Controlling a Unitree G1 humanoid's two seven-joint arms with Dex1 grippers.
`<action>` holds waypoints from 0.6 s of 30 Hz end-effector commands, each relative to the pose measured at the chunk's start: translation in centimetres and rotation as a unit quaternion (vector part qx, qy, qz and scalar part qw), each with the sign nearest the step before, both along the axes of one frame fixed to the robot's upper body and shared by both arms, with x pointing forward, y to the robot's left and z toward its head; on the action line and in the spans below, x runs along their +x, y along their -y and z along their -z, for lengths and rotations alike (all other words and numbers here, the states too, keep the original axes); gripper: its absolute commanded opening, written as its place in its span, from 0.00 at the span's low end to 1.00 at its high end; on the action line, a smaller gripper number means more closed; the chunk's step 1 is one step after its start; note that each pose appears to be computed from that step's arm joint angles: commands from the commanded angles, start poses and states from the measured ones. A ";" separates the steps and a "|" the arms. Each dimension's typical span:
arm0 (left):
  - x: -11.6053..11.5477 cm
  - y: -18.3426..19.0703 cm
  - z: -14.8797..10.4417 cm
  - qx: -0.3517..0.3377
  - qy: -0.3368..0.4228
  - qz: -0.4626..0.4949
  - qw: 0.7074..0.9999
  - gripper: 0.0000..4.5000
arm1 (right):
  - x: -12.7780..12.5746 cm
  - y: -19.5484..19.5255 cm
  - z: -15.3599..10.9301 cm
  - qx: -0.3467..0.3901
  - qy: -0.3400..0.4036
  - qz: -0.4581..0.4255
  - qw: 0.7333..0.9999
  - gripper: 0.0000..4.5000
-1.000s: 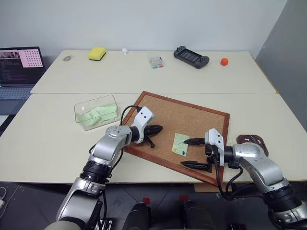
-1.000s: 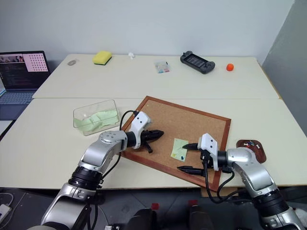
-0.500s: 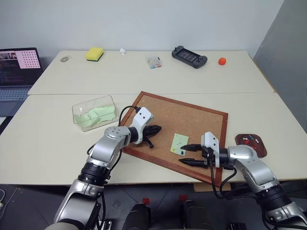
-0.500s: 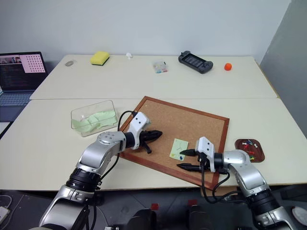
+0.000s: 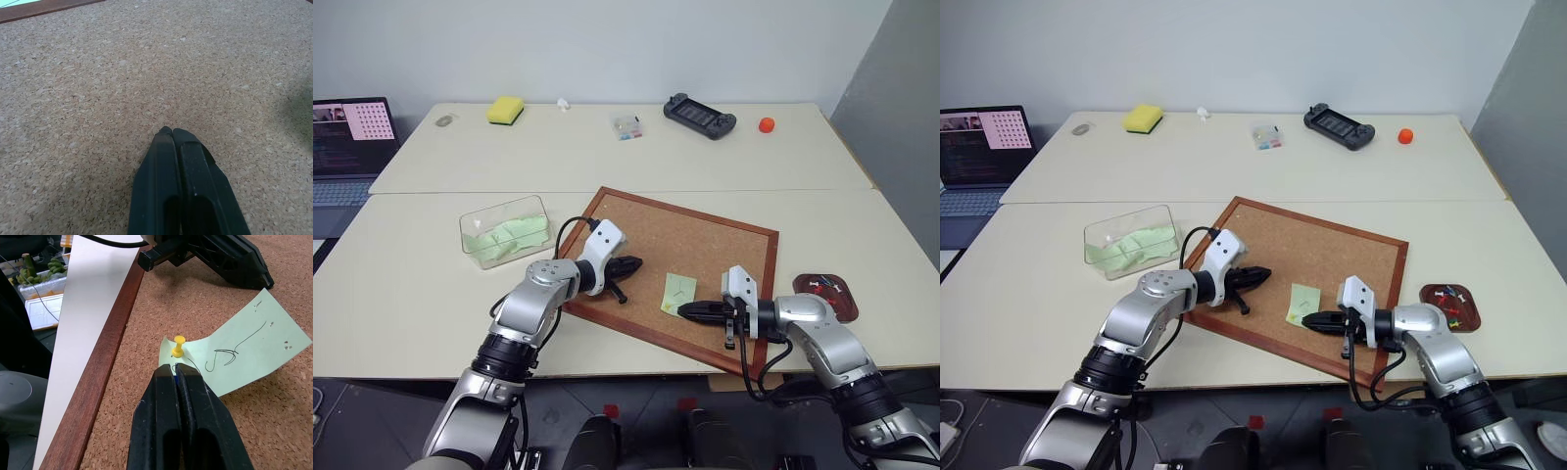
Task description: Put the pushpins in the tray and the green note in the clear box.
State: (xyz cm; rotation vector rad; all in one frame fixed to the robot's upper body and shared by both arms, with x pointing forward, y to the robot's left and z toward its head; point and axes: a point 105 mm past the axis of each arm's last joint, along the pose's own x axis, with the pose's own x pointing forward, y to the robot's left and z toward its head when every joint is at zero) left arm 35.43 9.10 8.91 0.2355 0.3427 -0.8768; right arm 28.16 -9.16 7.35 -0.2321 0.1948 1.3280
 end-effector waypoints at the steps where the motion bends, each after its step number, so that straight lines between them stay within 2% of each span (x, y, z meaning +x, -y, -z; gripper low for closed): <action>1: -0.7 -0.3 1.7 0.019 -0.030 -0.001 0.999 0.00 | -0.4 -0.4 -2.9 0.024 0.031 -0.011 0.999 0.00; 6: -0.7 -0.2 1.8 0.019 -0.032 -0.003 0.999 0.00 | -0.7 -0.7 -6.6 0.066 0.044 0.004 0.997 0.00; 11: -0.8 -0.3 2.2 0.023 -0.035 -0.005 0.999 0.00 | -0.7 0.1 -8.9 0.082 0.050 0.033 0.995 0.00; 15: -0.8 -0.3 2.3 0.024 -0.036 -0.006 0.999 0.00 | 0.6 3.2 -10.4 0.094 0.061 0.128 0.986 0.00; 18: -0.9 -0.4 2.3 0.023 -0.038 -0.006 0.999 0.00 | 1.4 7.1 -10.3 0.064 0.087 0.219 0.970 0.00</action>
